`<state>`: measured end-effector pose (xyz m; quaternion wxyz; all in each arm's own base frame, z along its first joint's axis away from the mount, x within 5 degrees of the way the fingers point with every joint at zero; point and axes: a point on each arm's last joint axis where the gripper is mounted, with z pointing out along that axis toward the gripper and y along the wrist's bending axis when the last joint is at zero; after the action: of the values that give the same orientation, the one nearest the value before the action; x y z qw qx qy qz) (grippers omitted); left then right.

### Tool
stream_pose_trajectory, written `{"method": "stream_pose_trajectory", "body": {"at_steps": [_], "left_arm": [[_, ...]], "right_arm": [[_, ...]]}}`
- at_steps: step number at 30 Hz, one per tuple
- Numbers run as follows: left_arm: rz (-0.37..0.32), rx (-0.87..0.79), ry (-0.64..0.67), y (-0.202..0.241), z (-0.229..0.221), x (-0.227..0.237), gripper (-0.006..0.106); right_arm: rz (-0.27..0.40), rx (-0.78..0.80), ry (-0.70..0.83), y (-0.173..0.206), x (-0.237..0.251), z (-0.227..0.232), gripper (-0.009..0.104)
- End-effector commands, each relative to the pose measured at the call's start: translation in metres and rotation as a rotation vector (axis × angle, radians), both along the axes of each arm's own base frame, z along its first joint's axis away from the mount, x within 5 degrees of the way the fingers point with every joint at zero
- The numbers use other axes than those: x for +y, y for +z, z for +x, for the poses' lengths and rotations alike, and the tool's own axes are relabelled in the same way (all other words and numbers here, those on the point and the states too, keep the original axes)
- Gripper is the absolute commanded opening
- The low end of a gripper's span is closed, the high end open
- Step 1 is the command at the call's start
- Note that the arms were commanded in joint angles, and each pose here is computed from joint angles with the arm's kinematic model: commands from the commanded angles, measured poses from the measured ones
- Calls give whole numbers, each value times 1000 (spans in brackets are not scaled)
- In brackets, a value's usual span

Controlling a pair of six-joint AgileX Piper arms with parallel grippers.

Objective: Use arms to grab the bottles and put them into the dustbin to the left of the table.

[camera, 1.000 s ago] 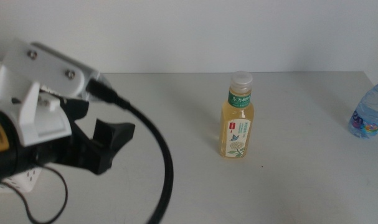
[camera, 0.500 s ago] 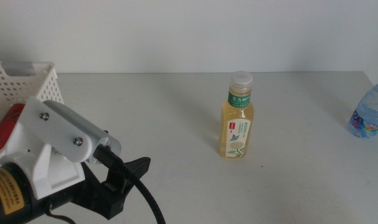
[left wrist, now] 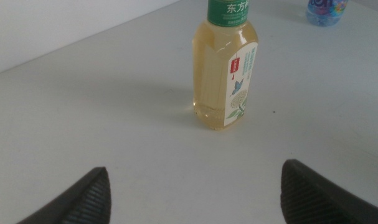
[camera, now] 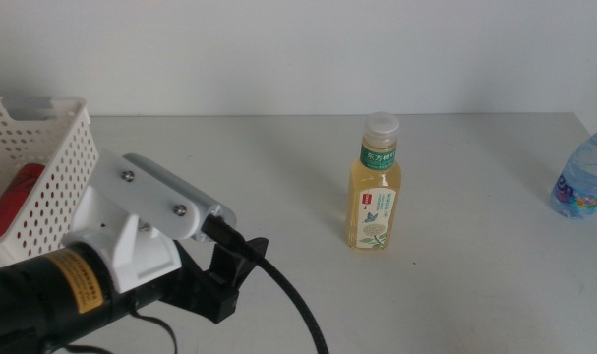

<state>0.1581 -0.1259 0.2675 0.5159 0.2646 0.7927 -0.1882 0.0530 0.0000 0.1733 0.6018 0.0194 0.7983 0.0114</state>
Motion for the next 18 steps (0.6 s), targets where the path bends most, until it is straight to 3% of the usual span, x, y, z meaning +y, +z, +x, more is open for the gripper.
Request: {"method": "stream_pose_trajectory", "body": {"at_steps": [1,3,7,18], "left_arm": [[-77,-139,-31,15,10,-11,93],[-76,-192,-59,10,18,-19,93],[-165,-220,-67,-4,38,-33,93],[-289,-150,-287,-67,90,-45,93]], "right_arm": [[-23,-88,-5,9,-1,0,68],[-23,-88,-5,9,-1,0,68],[-23,-88,-5,9,-1,0,68],[-22,-88,-5,9,-1,0,68]]}}
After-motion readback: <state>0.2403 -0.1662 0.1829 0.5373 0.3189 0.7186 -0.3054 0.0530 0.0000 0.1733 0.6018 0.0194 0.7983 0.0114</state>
